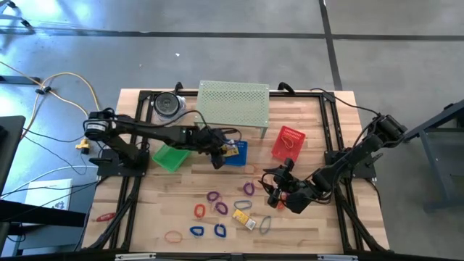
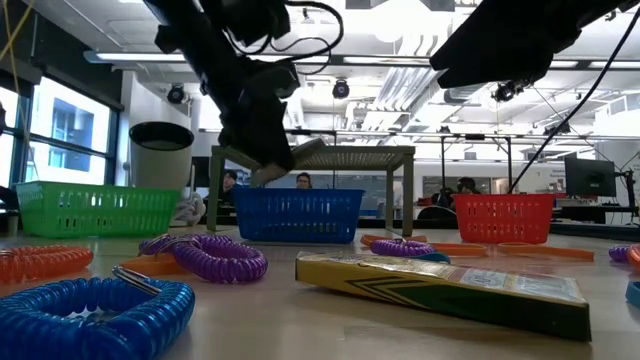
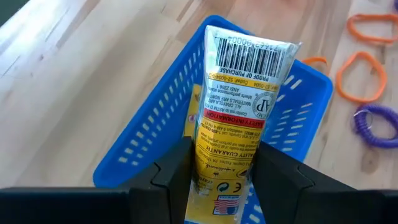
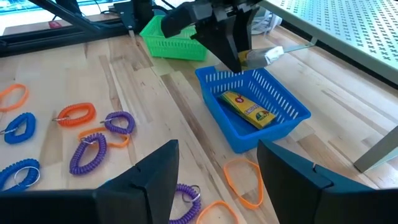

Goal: Pick & Place Office Desk Supplies
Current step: Put the crayon box from the green bin into the blue bin

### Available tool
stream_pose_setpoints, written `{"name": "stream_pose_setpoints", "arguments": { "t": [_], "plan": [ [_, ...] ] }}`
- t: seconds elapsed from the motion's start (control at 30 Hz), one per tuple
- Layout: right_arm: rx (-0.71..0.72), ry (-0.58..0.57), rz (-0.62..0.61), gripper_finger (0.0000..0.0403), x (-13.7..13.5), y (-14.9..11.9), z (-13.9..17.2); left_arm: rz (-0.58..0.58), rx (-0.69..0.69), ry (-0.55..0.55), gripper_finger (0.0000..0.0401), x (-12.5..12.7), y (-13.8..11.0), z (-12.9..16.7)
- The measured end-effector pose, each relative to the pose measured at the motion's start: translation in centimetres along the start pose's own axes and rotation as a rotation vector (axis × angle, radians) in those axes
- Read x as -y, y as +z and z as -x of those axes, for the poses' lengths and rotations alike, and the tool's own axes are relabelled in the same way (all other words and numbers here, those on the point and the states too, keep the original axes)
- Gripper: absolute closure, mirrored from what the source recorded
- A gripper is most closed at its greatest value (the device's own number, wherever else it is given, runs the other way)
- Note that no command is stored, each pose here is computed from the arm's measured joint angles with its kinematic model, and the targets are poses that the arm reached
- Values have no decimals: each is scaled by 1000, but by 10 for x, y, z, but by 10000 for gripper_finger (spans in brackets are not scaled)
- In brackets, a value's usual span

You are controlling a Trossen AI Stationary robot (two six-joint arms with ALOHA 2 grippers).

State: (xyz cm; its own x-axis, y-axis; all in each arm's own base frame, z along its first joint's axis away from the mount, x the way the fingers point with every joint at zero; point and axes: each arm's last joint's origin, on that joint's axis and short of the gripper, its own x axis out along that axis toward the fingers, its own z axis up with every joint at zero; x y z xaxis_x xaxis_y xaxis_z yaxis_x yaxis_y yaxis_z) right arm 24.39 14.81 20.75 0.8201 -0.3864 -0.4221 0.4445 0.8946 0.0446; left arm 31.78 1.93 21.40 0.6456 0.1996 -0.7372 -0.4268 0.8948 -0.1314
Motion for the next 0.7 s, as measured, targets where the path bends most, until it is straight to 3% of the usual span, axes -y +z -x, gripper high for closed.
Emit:
{"name": "stream_pose_setpoints", "arguments": {
  "t": [0.37,0.7],
  "plan": [
    [4,3,-6,196,0,0,0,-251,34,-41,259,15,-2,4],
    [3,2,-5,196,0,0,0,-268,71,34,259,17,-2,5]
  ]
}}
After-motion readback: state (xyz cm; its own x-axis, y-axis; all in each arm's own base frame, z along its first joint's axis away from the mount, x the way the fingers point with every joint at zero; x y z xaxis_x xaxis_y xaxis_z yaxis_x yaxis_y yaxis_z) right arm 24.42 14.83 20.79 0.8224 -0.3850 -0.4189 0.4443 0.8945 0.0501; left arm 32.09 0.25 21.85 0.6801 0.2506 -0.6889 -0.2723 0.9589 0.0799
